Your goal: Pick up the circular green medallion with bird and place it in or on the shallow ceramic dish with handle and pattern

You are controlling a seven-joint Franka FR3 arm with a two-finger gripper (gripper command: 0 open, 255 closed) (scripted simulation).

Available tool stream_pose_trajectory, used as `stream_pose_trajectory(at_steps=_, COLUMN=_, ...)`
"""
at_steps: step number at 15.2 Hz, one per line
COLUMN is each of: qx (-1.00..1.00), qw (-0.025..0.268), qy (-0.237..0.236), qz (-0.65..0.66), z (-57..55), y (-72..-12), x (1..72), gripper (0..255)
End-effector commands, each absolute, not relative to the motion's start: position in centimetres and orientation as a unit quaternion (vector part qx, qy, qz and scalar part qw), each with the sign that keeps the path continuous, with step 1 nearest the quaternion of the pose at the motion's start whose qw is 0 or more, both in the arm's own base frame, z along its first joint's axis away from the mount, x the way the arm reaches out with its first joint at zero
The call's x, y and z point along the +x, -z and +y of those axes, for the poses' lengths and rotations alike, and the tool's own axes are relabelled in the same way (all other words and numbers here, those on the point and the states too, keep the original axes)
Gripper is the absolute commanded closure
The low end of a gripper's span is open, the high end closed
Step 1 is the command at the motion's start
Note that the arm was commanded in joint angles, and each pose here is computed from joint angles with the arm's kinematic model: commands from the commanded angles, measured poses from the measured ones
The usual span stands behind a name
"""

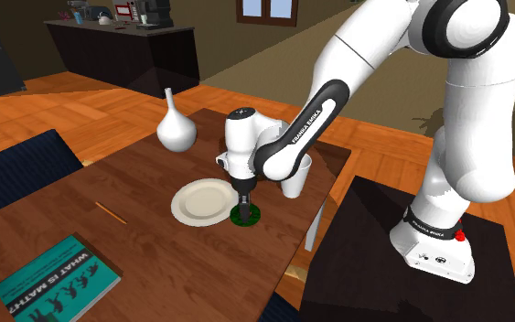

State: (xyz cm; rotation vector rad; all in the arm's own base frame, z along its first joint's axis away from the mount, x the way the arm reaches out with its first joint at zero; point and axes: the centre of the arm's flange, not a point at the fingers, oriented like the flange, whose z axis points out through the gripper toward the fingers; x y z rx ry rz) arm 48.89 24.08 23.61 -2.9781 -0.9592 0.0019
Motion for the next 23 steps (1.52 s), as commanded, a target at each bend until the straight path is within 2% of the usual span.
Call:
stream_pose_trajectory(at_steps=1, qx=-0.952, qw=0.006, qy=-0.001, qz=-0.307, z=24.1, y=-23.6, x=48.9, gripper=0)
stream_pose_trajectory(at_steps=4, qx=-0.952, qw=0.006, qy=-0.001, qz=-0.307, z=24.1, y=-23.6, x=48.9, gripper=0)
stream_pose_trajectory(at_steps=5, qx=-0.952, qw=0.006, qy=-0.001, qz=-0.307, z=24.1, y=-23.6, x=48.9, gripper=255)
stream_pose_trajectory(at_steps=14, qx=-0.952, qw=0.006, qy=-0.001, qz=-0.307, z=24.1, y=-23.6, x=48.9, gripper=255)
stream_pose_trajectory(at_steps=23, qx=-0.952, qw=0.006, qy=-0.001, qz=-0.307, z=24.1, y=-28.3, x=48.9, gripper=255)
